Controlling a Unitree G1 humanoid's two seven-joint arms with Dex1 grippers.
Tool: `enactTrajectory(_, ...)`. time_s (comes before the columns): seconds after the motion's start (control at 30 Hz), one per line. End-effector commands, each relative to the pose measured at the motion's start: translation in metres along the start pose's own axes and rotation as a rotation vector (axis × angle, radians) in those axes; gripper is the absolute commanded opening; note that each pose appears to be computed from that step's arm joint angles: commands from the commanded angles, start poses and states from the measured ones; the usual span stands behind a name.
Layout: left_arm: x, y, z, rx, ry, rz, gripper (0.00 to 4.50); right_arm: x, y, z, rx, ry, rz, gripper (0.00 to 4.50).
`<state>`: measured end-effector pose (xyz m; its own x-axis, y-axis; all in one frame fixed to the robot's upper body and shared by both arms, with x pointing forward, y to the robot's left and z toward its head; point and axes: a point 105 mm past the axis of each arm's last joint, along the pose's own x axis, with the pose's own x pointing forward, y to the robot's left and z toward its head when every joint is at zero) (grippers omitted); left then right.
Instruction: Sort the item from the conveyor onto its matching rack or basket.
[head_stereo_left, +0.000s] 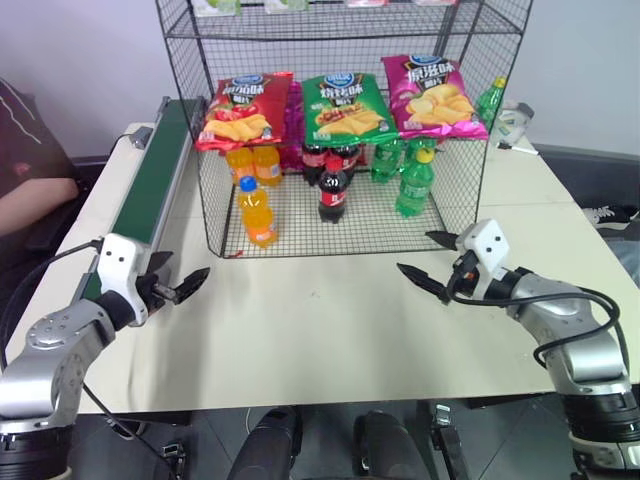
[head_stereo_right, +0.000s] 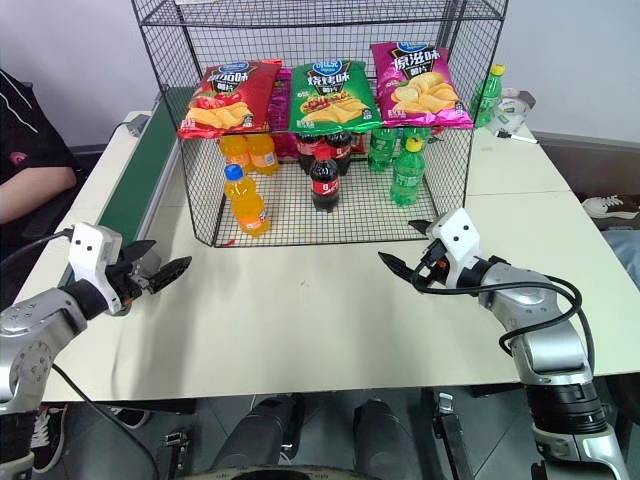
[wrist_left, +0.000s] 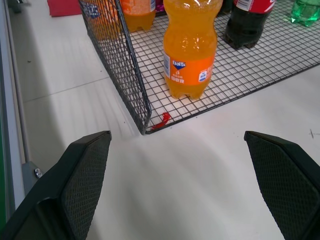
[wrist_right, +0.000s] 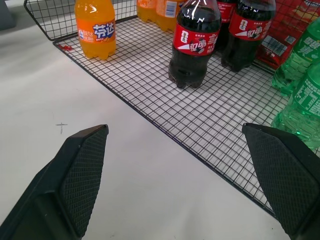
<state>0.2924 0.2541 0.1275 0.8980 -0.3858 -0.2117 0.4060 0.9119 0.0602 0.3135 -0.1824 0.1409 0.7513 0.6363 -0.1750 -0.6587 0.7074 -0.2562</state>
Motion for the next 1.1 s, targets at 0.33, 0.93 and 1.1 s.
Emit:
enactTrajectory(0.33, -0.002, -0.002, 0.012, 0.026, -0.049, 0.005, 4.45, 0.004, 0.001, 0.011, -0.029, -0.048, 0.002, 4.50)
enactTrajectory(0.93, 0.003, -0.005, 0.009, 0.021, -0.057, 0.010, 4.45, 0.013, 0.006, 0.012, -0.024, -0.064, 0.015, 4.50)
enactTrajectory(1.1, 0.006, -0.006, 0.005, 0.023, -0.054, 0.018, 4.45, 0.017, 0.005, 0.013, -0.024, -0.073, 0.011, 4.50)
